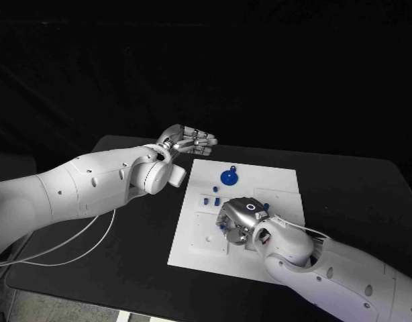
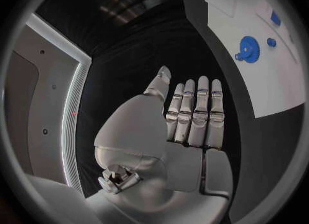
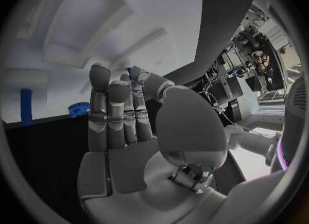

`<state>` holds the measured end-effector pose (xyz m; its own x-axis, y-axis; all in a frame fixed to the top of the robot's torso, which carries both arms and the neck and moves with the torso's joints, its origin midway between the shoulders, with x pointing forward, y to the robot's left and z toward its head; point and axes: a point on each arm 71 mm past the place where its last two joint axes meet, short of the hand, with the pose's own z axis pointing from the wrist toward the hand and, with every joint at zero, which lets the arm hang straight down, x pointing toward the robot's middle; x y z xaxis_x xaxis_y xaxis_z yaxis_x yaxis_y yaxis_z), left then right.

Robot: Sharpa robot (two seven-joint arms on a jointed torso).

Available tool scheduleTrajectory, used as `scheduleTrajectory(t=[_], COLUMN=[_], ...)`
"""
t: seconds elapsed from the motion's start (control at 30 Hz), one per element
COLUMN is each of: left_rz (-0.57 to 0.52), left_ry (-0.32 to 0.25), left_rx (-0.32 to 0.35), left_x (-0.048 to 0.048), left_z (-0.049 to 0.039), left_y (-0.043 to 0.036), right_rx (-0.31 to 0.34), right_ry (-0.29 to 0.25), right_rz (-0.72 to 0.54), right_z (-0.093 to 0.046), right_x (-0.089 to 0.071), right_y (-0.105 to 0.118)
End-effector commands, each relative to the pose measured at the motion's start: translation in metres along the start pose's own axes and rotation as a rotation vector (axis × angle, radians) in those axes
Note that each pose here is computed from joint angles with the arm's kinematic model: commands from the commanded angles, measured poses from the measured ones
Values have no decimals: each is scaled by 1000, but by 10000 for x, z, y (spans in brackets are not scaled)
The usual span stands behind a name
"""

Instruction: Assemble the parts on the task board

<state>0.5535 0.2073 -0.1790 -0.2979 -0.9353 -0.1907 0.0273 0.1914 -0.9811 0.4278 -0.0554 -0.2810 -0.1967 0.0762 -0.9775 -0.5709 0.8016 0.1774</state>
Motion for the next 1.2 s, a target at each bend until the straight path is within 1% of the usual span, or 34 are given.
scheduleTrajectory(t=[0.03, 0.57, 0.73, 0.9, 1.1, 1.17, 1.2], left_rz=[-12, -15, -17, -17, -16, -16, -16], left_ry=[19, 31, 37, 38, 35, 34, 34], left_rx=[6, 1, 0, -1, -2, -2, -3], left_x=[33, 42, 47, 41, 21, 14, 9], left_z=[5, 5, 4, 2, -3, -6, -9], left_y=[-18, -16, -15, -13, -8, -7, -5], right_rx=[2, 8, 3, -4, -9, -9, -7], right_ry=[37, 22, 24, 13, -24, -43, -65], right_rz=[-22, 35, 54, 75, 107, 120, 132], right_z=[-6, -12, -29, -68, -138, -160, -169], right_x=[70, 105, 105, 79, -38, -116, -206], right_y=[14, -31, -46, -58, -91, -112, -135])
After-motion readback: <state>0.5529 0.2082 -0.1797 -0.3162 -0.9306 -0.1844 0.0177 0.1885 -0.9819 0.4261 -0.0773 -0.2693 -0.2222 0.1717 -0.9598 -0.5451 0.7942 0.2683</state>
